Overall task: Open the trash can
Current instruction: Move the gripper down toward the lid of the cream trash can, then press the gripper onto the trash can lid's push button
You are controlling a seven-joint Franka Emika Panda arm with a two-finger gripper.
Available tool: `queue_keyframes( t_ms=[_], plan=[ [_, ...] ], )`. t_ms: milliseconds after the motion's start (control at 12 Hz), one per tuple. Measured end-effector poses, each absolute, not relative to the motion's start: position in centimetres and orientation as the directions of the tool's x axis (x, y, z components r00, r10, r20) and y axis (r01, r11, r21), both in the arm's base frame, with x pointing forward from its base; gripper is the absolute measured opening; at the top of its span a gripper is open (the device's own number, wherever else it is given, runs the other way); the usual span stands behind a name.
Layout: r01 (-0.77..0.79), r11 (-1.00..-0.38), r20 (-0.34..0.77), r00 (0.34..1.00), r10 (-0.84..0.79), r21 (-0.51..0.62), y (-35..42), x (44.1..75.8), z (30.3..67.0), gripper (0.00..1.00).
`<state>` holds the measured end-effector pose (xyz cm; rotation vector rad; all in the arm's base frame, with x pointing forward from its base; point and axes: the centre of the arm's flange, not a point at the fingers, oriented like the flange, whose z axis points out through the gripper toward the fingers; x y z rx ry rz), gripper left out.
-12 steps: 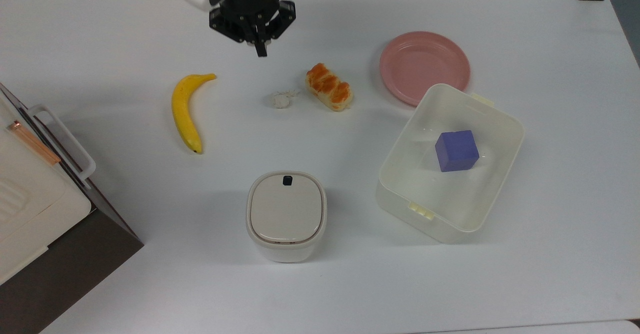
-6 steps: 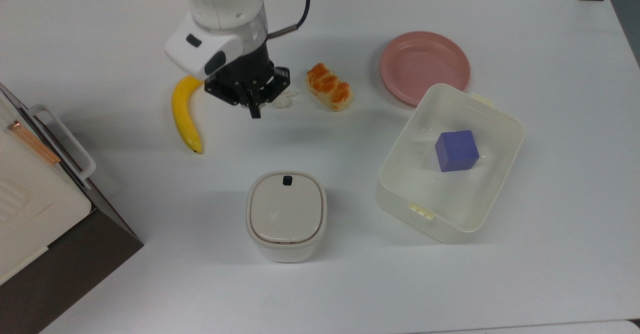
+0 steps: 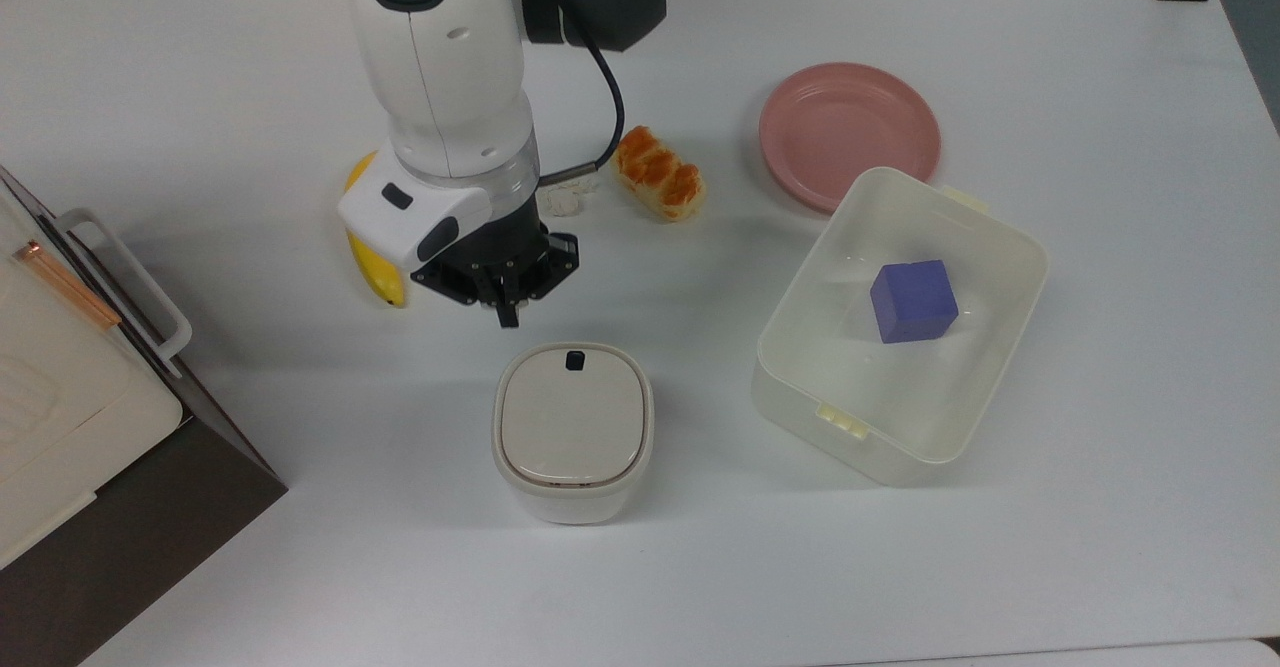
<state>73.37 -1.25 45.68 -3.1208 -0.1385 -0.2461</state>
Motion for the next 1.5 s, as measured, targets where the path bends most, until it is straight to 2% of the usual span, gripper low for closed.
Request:
queue_keyframes(
  t_ms=[167,584,1085,1502],
  plan=[
    [0.092,-0.996,0.222,0.971,0.091,0.008,-1.0,74.2,46.3,0.01],
    [0.102,-0.995,0.293,0.951,0.102,0.014,-0.1,74.9,46.9,0.01],
    [0.136,-0.991,0.283,0.949,0.136,0.018,2.2,75.7,43.8,0.01],
    [0.144,-0.989,0.283,0.948,0.145,0.023,2.4,75.7,43.8,0.01]
  ],
)
